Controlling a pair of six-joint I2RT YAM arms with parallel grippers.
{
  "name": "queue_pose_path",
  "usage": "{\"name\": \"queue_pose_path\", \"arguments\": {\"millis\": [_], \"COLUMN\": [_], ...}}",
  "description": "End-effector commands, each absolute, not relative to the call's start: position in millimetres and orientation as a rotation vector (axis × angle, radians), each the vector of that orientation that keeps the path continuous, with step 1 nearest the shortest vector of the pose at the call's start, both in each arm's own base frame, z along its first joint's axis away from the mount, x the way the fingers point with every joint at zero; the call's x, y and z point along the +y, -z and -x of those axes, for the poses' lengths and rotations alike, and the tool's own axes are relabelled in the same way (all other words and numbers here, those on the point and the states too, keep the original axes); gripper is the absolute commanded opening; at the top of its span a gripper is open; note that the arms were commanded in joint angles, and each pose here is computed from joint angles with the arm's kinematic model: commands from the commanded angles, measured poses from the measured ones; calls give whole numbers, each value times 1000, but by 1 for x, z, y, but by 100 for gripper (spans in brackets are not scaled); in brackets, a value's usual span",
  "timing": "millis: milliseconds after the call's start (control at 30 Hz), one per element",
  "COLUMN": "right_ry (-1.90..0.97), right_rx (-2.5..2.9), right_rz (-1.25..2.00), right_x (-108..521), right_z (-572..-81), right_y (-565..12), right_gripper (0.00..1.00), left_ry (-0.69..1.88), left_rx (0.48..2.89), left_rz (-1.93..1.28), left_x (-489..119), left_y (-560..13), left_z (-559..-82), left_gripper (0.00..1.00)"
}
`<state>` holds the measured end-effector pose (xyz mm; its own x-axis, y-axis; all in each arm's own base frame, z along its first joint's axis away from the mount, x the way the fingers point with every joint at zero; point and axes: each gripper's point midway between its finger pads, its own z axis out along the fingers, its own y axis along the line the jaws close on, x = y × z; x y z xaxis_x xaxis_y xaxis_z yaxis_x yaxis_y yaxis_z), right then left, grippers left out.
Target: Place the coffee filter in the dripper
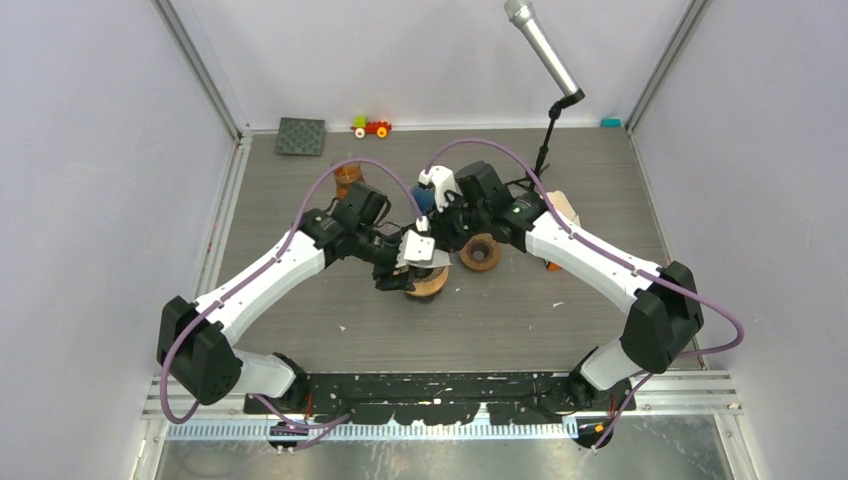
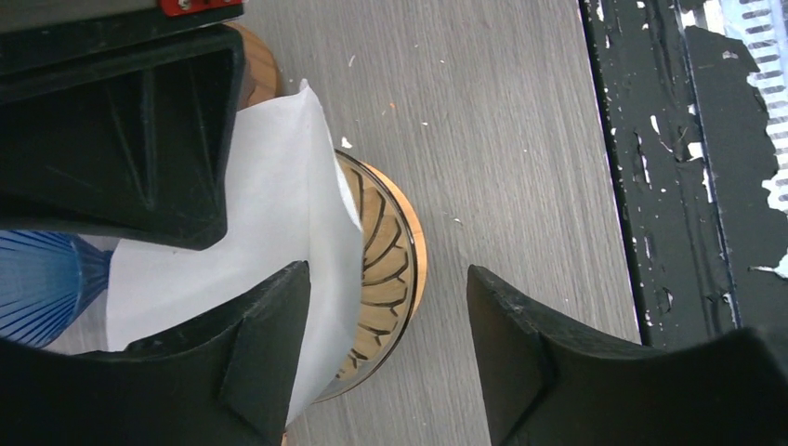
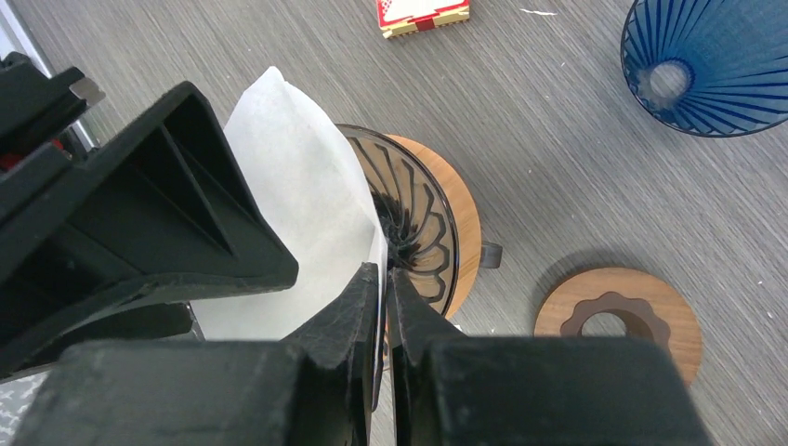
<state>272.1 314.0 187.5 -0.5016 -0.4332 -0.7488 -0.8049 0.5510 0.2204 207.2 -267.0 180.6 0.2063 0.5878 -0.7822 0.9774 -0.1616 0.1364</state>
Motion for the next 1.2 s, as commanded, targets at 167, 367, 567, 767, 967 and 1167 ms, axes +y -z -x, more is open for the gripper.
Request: {"name": "queue_pose_path", "arguments": {"millis": [167,367,567,767,967,1167], "right_ry": [-763,-736,-708,-676,-654,-670], "right_rx": [2062,2072,2080,2101,2128,2147], "right_rz": [983,987,981,988,996,996], "right_x": [318,316,315,313,313,318], "right_z": [-274,-278,-281,-285,-289,-290], "right_y": [-208,-202,-199,-190,-178,-171], "right_gripper": [14,22,29,33,36,37], "left_ry": [769,716,666,652,654,660], "left_rx": [1369,1362,1360,1351,1353,1351], "left_rz": [-1912,-1945,-1993,-1992,-2002,-2004], "left_x": [-272,-271,-268,-270,-272,-274], "left_y": [-182,-170,-155,-152,-148,-144], "left_z": [-199,-201,-201,-204,-204,-203], "left_gripper": [68,66,61,60,60,60]}}
